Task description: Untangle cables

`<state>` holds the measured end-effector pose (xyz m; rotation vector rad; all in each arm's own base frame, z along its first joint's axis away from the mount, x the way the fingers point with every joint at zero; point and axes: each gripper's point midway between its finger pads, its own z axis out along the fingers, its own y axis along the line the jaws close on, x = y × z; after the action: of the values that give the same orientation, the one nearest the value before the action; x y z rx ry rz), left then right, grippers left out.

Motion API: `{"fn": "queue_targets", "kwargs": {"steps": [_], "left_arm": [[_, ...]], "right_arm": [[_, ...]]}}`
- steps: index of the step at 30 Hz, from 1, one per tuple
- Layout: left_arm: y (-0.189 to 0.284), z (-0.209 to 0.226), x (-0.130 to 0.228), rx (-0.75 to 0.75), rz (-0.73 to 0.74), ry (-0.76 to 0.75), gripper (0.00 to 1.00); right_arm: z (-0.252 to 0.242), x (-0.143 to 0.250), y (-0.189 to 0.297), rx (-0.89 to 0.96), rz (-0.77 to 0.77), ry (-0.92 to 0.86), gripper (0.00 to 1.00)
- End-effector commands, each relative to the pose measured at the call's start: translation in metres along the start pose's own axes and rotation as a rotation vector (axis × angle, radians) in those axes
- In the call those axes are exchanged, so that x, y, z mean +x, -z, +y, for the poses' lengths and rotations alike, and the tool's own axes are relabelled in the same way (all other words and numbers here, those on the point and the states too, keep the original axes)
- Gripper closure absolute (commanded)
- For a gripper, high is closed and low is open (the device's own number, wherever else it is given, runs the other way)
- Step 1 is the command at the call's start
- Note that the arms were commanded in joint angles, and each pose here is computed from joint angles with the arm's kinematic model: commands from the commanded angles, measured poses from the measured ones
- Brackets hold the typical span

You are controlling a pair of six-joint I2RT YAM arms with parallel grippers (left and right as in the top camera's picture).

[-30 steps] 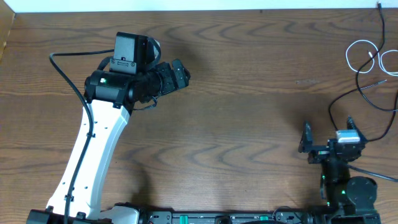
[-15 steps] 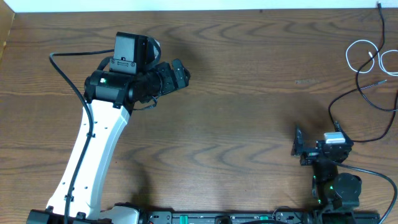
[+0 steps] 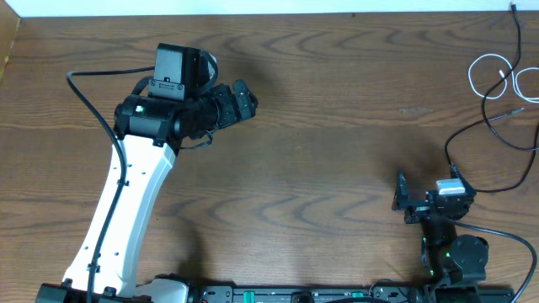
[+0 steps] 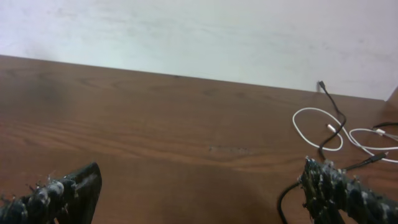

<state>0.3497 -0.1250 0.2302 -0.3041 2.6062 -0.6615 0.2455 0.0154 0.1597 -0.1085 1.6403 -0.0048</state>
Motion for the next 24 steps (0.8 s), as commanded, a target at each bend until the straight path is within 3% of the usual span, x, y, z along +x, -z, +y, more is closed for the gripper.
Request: {"fn": "queue_targets", "kwargs": {"steps": [1, 24], "left_arm": [[0.0007, 0.0012, -0.0018, -0.011, -0.007, -0.022, 0.02], [0.0007, 0.0012, -0.0018, -0.011, -0.007, -0.022, 0.02]], "right_arm": [[0.0018, 0.0024, -0.0004, -0.007, -0.001, -0.012, 0.01], [0.0013, -0.0011, -0.0004, -0.005, -0.016, -0.012, 0.01]]}}
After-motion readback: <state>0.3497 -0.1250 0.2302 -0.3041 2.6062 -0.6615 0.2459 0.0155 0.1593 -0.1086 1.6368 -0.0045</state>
